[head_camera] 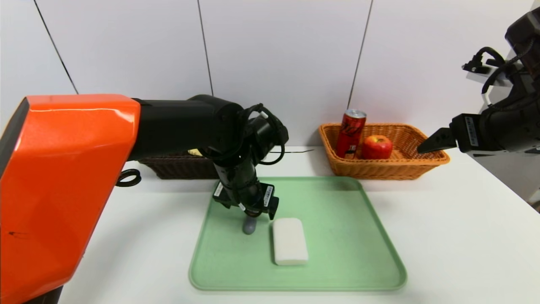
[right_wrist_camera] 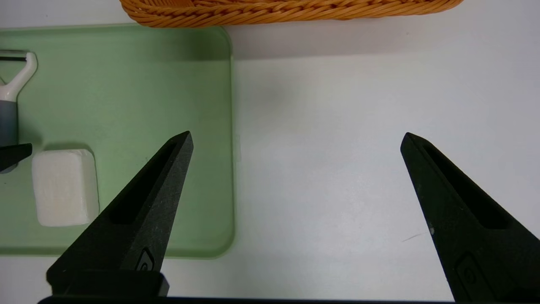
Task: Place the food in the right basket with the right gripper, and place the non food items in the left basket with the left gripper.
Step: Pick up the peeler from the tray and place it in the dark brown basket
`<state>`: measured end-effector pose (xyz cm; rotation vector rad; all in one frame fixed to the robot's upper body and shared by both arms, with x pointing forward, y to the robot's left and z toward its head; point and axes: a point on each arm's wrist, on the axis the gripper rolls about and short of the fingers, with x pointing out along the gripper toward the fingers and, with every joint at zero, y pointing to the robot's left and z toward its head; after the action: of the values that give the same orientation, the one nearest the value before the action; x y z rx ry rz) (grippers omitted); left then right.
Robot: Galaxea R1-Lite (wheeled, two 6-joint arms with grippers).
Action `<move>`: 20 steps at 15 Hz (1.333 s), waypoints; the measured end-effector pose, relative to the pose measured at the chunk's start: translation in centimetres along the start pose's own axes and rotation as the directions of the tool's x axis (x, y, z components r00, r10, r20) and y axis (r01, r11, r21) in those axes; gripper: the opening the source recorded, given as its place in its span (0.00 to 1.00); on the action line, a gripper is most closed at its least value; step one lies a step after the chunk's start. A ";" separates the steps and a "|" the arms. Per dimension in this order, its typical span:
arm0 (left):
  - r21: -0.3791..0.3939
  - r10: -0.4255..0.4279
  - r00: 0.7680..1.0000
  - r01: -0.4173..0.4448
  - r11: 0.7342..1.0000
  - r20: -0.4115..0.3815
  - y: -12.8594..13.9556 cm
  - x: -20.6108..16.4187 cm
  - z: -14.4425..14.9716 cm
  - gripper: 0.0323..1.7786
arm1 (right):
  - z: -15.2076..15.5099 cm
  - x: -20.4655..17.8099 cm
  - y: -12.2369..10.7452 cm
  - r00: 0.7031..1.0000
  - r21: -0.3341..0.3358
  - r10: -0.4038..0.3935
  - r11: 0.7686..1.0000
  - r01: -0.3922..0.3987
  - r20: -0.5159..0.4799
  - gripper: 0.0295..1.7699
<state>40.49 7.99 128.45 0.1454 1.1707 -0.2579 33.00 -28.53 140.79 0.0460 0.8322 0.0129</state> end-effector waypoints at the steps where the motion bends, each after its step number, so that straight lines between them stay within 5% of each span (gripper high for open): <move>1: 0.002 0.007 1.000 -0.007 1.000 0.003 0.1 0.2 0.1 0.95 | 0.0 0.0 0.0 1.000 0.000 0.001 1.000 -0.001 0.000 0.96; 19: -0.011 0.018 1.000 -0.018 1.000 -0.001 0.0 2.5 0.6 0.95 | -0.2 0.4 0.2 1.000 0.003 0.007 1.000 -0.007 -0.016 0.96; 20: -0.011 0.016 1.000 -0.016 1.000 -0.002 0.0 2.5 0.6 0.88 | -0.2 0.3 0.2 1.000 0.001 0.009 1.000 -0.009 -0.016 0.96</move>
<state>41.96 7.55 126.38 0.1451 1.1718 -0.2367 33.11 -28.27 140.43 0.0503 0.8477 0.0211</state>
